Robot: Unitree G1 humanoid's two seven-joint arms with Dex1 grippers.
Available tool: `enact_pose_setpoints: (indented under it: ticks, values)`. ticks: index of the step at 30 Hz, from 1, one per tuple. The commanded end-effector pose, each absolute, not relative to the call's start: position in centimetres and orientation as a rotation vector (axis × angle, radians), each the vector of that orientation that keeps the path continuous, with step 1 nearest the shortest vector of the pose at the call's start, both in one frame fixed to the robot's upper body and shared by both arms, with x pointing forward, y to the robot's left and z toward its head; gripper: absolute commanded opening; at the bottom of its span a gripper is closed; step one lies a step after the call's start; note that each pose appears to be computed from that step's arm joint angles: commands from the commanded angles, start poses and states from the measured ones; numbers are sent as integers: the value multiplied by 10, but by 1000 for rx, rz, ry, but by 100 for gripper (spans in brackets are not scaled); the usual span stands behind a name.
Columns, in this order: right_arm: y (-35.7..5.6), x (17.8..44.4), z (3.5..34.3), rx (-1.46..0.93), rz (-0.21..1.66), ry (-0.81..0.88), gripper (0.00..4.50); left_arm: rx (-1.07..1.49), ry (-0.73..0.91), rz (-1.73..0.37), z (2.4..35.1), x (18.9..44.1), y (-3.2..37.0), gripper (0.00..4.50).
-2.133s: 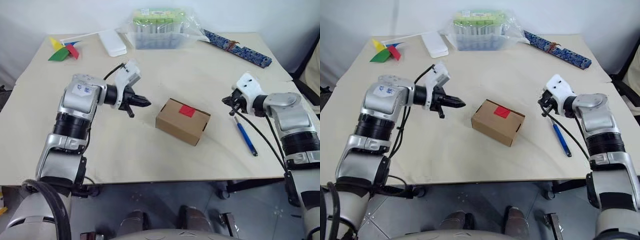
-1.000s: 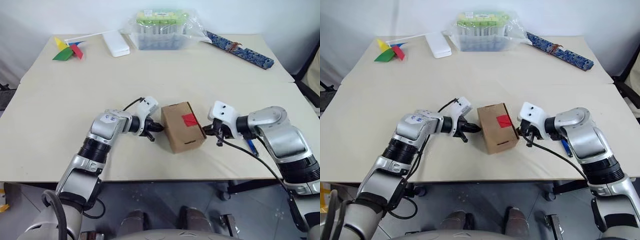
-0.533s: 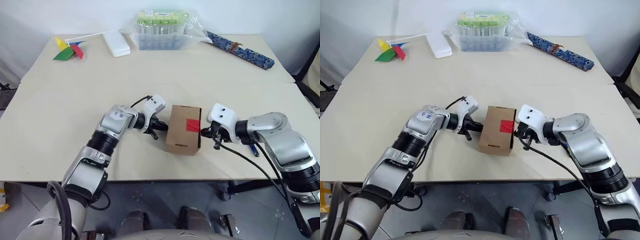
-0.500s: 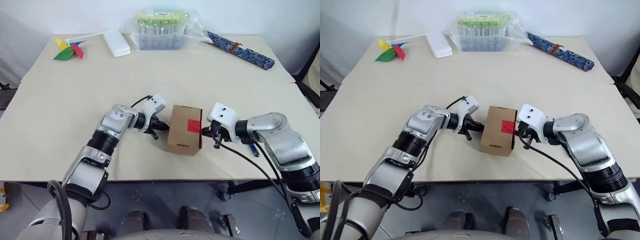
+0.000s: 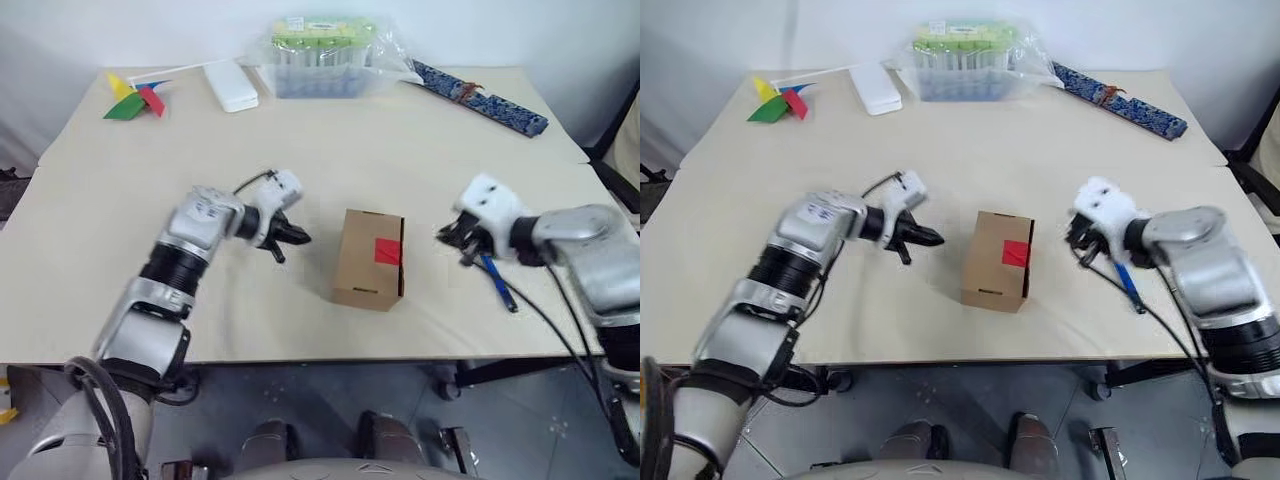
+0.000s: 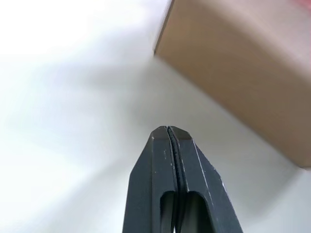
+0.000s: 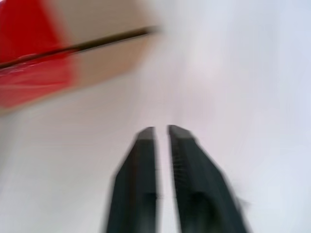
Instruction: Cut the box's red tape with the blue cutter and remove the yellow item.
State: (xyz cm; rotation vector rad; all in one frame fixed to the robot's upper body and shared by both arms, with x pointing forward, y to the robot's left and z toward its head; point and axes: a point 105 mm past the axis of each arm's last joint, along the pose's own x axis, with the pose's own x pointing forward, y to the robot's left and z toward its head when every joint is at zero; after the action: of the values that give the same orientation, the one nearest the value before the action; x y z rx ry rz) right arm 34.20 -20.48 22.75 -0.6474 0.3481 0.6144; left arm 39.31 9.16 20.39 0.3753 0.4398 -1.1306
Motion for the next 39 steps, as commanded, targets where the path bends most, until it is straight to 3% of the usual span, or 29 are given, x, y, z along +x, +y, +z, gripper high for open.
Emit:
enact_pose_setpoints:
  ticks: [1,8,22,39]
  values:
    - [-193,332,249,-595,619,300,193,397,343,-1308,233,374,64,0]
    - [-168,324,250,-376,586,370,446,409,321,-1452,238,366,32,0]
    - [-161,331,202,-163,420,454,446,534,463,-1501,194,369,20,0]
    - [-175,311,167,-223,414,591,446,605,529,-1458,171,376,30,0]
